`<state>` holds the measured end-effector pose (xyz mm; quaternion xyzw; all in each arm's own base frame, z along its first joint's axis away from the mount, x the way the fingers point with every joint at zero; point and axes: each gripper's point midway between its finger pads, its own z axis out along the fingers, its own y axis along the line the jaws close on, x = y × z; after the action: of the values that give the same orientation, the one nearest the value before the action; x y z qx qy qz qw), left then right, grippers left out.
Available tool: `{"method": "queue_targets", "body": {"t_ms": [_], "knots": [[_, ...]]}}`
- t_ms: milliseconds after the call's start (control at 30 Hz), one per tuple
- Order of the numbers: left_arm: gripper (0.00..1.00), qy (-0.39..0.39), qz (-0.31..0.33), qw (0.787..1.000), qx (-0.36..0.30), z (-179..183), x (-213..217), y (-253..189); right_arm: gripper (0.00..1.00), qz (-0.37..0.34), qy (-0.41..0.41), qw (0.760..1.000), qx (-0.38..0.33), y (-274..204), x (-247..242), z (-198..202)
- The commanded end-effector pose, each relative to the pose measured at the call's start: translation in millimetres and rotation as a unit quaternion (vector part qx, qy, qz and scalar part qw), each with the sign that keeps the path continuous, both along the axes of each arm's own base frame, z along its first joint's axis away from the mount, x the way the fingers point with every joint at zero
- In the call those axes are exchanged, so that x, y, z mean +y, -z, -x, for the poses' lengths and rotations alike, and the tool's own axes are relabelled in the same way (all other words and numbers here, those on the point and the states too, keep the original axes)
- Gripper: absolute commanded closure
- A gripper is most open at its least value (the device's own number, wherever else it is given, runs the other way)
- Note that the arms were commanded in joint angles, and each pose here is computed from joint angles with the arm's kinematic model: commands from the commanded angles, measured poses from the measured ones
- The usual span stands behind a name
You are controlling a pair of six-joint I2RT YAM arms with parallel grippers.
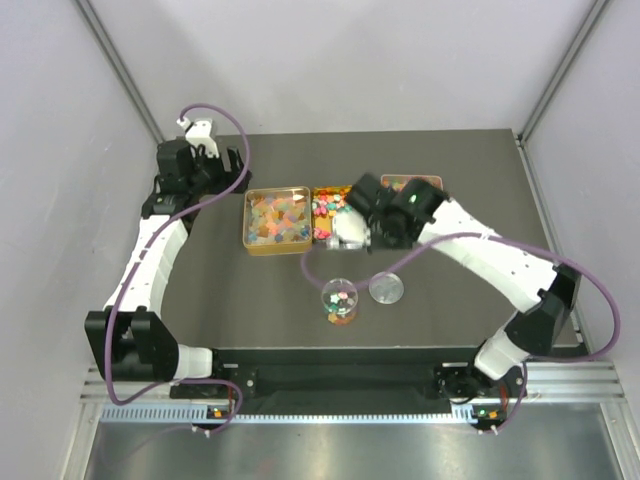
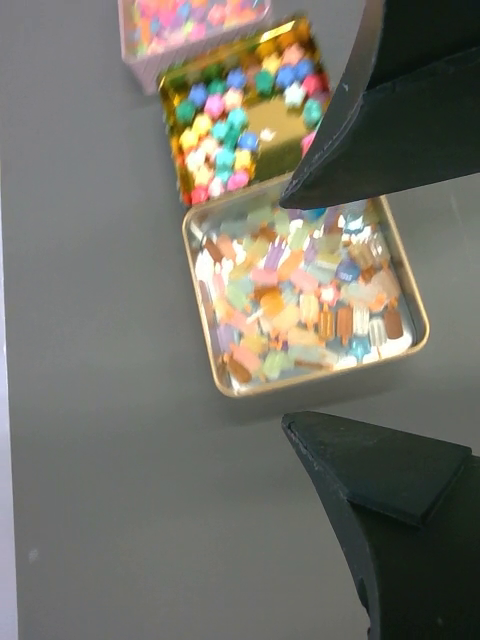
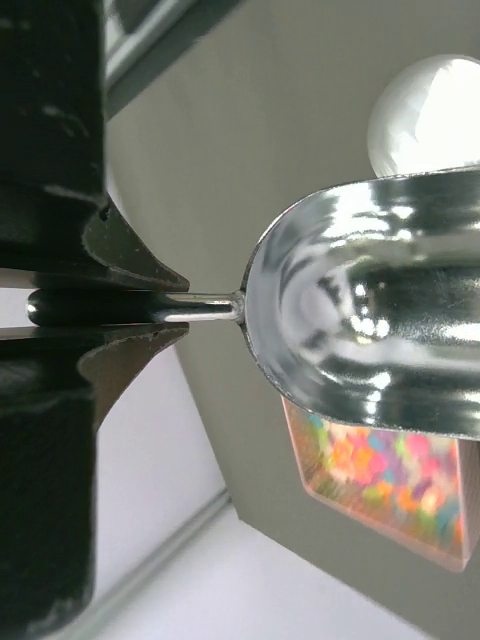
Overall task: Pack the candies
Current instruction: Place the fake candies in the packing bottle, then scoop the fake candies from the storage box.
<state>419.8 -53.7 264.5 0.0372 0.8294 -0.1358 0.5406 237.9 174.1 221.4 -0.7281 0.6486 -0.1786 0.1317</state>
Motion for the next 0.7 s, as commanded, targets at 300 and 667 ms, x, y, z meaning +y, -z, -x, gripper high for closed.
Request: {"method": "queue_targets", "body": {"t_ms": [300,667], "knots": [[0.19,0.314,0.098,0.945,-0.004,45.3,-146.3,-40.5,1.0,-0.175,0.165,0.97,0.022,-25.6,16.0,-78.1],[0.19,0.269,0.044,0.962,0.03,10.2,-146.3,-2.1,1.0,-0.104,0.147,0.984,0.012,-10.6,18.1,-108.6]]}}
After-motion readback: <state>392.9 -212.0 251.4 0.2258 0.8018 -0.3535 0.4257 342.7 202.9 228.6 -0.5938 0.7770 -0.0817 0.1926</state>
